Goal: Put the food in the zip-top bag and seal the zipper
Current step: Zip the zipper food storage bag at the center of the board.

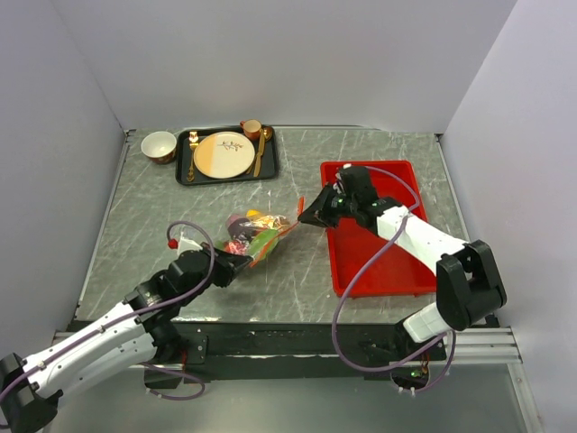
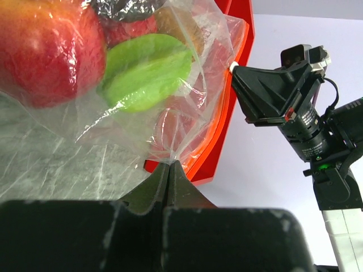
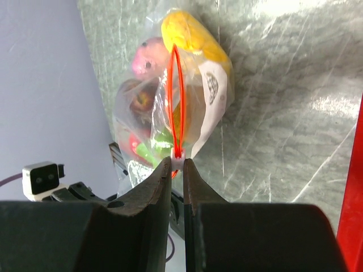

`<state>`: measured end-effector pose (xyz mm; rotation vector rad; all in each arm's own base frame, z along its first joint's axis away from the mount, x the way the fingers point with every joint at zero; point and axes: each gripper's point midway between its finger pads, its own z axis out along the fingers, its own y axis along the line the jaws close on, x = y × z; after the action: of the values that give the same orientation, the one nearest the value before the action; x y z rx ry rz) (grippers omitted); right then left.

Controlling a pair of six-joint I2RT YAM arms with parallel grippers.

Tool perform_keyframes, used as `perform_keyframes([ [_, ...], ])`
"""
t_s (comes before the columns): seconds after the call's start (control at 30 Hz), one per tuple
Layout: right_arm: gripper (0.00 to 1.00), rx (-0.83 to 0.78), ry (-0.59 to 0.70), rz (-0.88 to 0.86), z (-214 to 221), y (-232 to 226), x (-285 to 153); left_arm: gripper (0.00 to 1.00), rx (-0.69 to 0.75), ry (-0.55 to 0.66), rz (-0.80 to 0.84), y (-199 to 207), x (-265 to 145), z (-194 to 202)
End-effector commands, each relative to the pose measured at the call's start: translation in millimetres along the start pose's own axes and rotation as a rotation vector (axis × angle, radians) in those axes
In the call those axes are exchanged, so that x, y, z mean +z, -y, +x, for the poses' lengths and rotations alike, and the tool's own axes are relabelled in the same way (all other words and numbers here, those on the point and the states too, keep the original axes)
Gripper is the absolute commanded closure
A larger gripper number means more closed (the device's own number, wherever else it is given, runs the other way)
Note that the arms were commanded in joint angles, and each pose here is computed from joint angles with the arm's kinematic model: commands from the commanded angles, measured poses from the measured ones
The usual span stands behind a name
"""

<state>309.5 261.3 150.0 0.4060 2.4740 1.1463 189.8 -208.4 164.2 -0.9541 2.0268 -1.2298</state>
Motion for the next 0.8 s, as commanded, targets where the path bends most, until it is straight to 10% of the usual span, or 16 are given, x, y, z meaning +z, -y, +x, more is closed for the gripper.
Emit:
perform_keyframes([
  [0.0,0.95,-0.034,0.099,-0.007,-35,-9,-3,0.99,-0.009,0.039,0.009,5,-8,-9],
  [0.77,0.96,-0.032,0.202,0.033,-80,-8,0,0.99,-0.029,0.030,0.009,-2,-10,-8],
])
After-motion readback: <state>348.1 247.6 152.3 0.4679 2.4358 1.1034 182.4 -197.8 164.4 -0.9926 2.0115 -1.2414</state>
